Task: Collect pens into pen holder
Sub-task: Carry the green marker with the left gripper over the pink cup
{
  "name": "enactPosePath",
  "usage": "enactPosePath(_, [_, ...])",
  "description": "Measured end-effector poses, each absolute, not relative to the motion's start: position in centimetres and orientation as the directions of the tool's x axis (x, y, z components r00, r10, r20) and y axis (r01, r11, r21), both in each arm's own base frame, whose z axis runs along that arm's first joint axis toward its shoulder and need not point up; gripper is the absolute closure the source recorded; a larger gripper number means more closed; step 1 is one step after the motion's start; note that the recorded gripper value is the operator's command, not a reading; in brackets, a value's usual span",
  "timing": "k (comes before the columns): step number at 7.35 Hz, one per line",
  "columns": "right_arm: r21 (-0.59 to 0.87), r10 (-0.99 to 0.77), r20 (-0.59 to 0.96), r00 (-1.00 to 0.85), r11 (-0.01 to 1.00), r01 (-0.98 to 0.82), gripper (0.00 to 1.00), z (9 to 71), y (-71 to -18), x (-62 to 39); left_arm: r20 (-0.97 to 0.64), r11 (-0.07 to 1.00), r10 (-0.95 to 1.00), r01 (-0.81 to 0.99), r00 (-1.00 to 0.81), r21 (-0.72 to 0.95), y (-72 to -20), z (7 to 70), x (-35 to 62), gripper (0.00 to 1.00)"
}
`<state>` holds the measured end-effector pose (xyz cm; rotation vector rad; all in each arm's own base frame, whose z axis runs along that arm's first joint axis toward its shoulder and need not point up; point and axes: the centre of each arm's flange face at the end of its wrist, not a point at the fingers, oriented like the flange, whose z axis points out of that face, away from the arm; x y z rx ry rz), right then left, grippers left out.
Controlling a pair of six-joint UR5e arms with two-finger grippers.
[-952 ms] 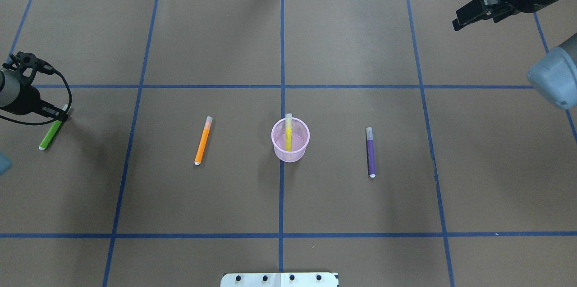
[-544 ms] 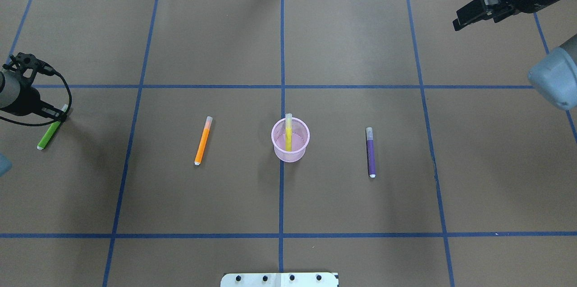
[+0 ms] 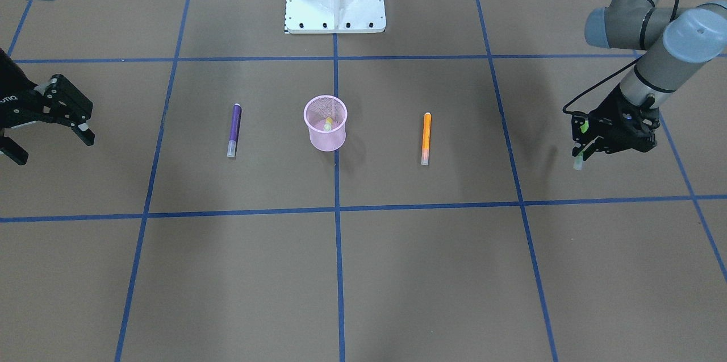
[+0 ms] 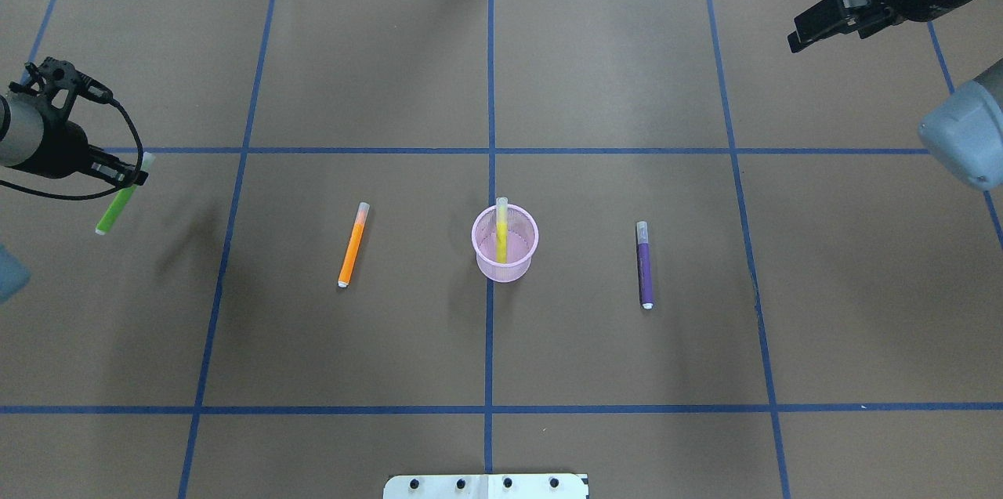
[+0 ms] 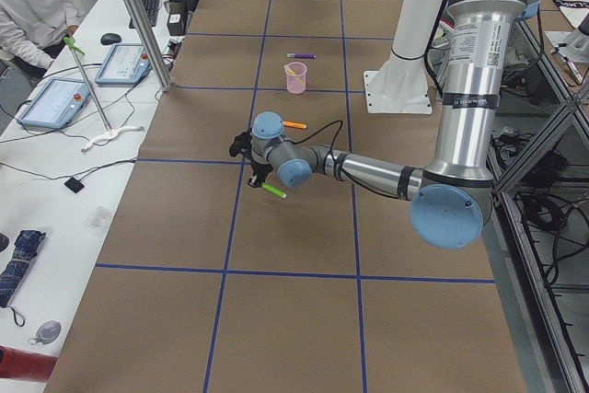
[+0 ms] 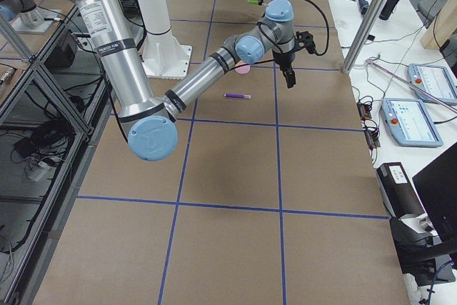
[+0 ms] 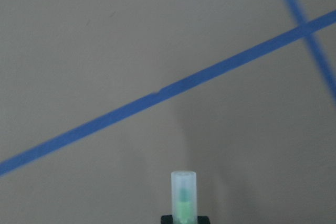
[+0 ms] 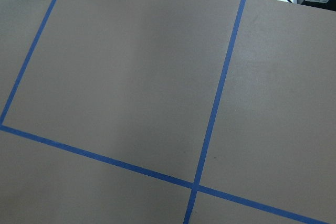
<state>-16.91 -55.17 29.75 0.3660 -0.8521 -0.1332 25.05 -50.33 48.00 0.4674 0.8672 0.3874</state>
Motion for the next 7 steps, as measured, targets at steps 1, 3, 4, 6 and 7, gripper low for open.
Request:
enactPosePath(1, [0.368,-0.259,0.708,0.657,0.929,-0.03,0.0,29.9,-55.2,-16.7,-0.622,0.773,0.566,-0.088,0.541,0.628,-51.1,41.9,25.8,1.0])
enactPosePath(3, [0.39,-0.286,0.688,0.667,0.921,-0.007,0.0,30.7,-55.4,-15.8,-0.593,0.646,0.688,0.019,0.419,0.763,-50.2,33.8,27.9,1.0])
enactPosePath(4, [0.4,-0.301,0.678,0.67,0.916,0.007,0.0,31.3,-55.5,-15.1,-0.576,0.586,0.737,0.091,0.354,0.805,-49.3,30.9,28.9,1.0])
enactPosePath(6, [0.409,-0.332,0.684,0.65,0.912,0.036,0.0,32.4,-55.6,-13.5,-0.534,0.484,0.794,0.228,0.291,0.844,-47.0,24.6,34.4,1.0])
enactPosePath(7, [0.407,-0.336,0.69,0.641,0.912,0.04,0.0,32.8,-55.6,-12.9,-0.521,0.443,0.806,0.297,0.282,0.846,-44.9,21.7,39.1,1.0])
